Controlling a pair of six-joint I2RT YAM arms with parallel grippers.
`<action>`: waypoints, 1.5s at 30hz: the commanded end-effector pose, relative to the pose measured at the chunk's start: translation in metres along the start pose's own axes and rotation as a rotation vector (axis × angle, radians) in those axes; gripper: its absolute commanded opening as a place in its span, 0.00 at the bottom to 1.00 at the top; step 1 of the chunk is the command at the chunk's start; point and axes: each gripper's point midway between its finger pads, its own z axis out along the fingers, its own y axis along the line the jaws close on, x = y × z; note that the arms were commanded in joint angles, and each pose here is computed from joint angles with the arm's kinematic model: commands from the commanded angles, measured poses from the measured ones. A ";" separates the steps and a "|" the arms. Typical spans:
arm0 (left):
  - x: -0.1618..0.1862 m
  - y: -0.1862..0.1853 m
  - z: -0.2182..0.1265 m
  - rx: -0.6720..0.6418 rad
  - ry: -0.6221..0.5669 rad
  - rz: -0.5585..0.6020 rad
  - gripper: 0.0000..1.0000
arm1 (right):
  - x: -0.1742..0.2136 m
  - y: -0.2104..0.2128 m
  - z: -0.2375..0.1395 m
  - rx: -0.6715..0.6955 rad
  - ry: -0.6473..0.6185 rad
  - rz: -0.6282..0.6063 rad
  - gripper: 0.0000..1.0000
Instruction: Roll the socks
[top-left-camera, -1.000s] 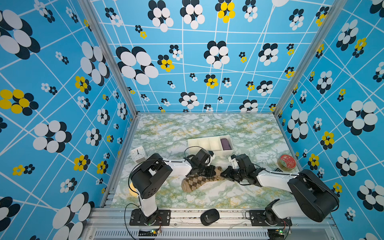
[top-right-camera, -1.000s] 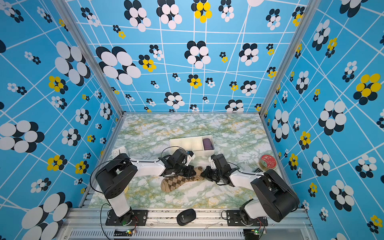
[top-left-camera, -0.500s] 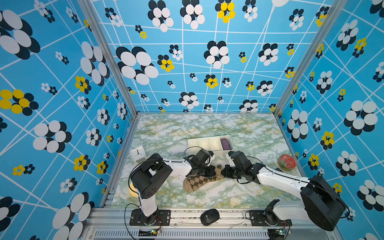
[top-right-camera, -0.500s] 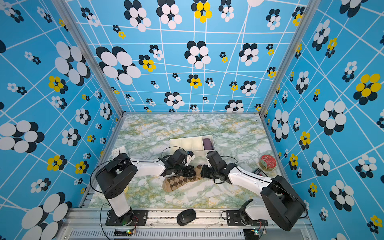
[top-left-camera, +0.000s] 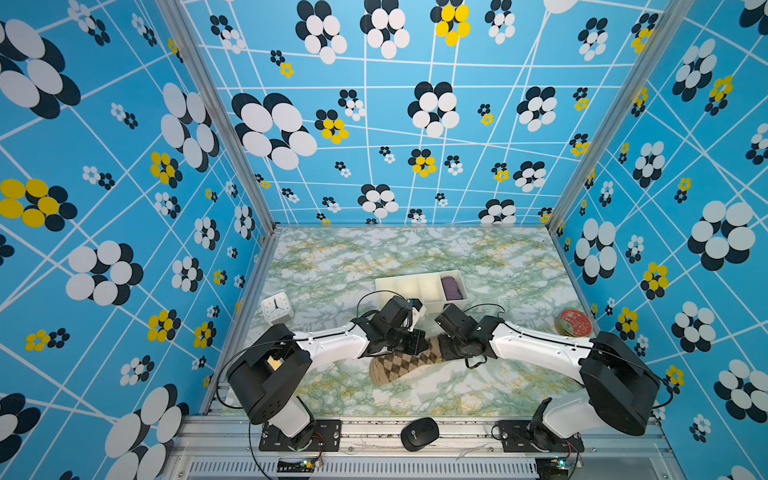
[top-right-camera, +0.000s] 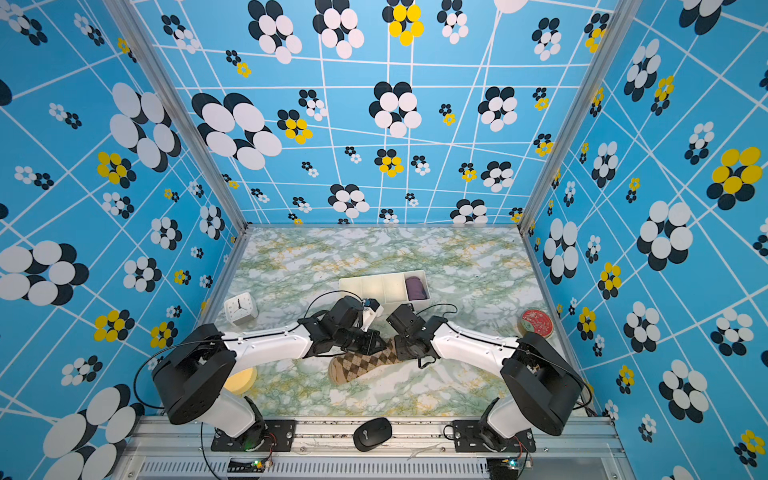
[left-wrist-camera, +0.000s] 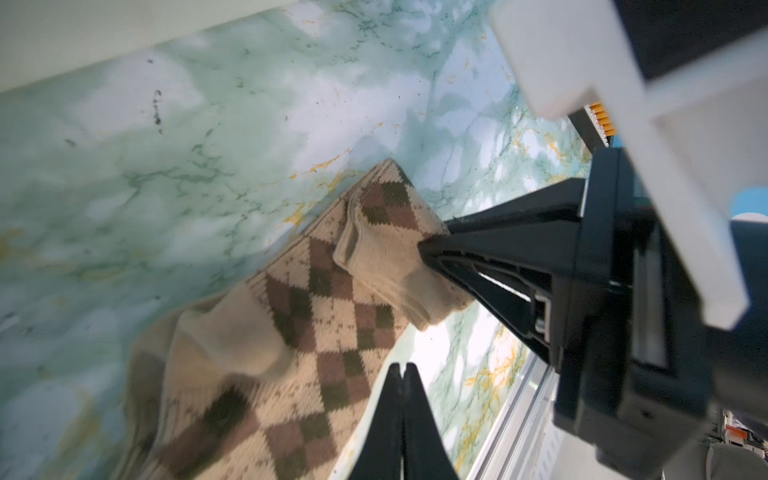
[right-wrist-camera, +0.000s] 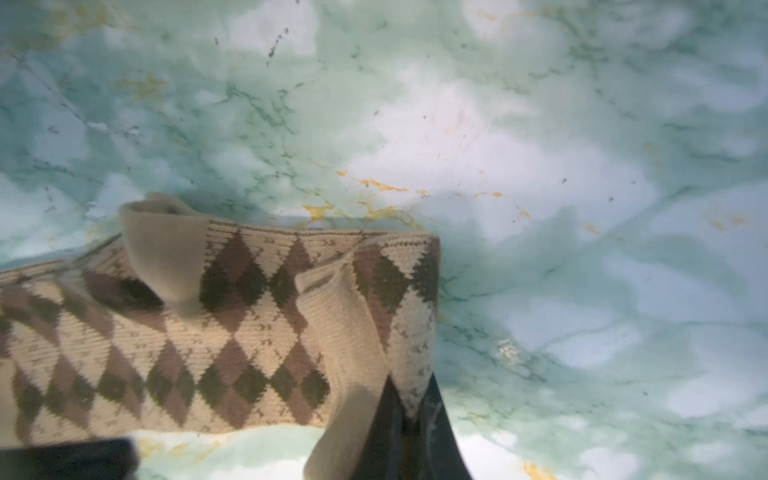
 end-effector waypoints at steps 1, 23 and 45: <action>0.019 0.015 -0.010 -0.050 0.032 -0.036 0.06 | 0.000 -0.020 -0.006 0.180 -0.009 -0.066 0.00; 0.034 0.048 -0.001 -0.015 0.024 -0.170 0.06 | -0.022 0.009 -0.019 0.602 -0.214 -0.320 0.00; 0.038 0.068 0.003 -0.024 0.022 -0.218 0.06 | -0.011 0.040 -0.003 0.639 -0.182 -0.444 0.18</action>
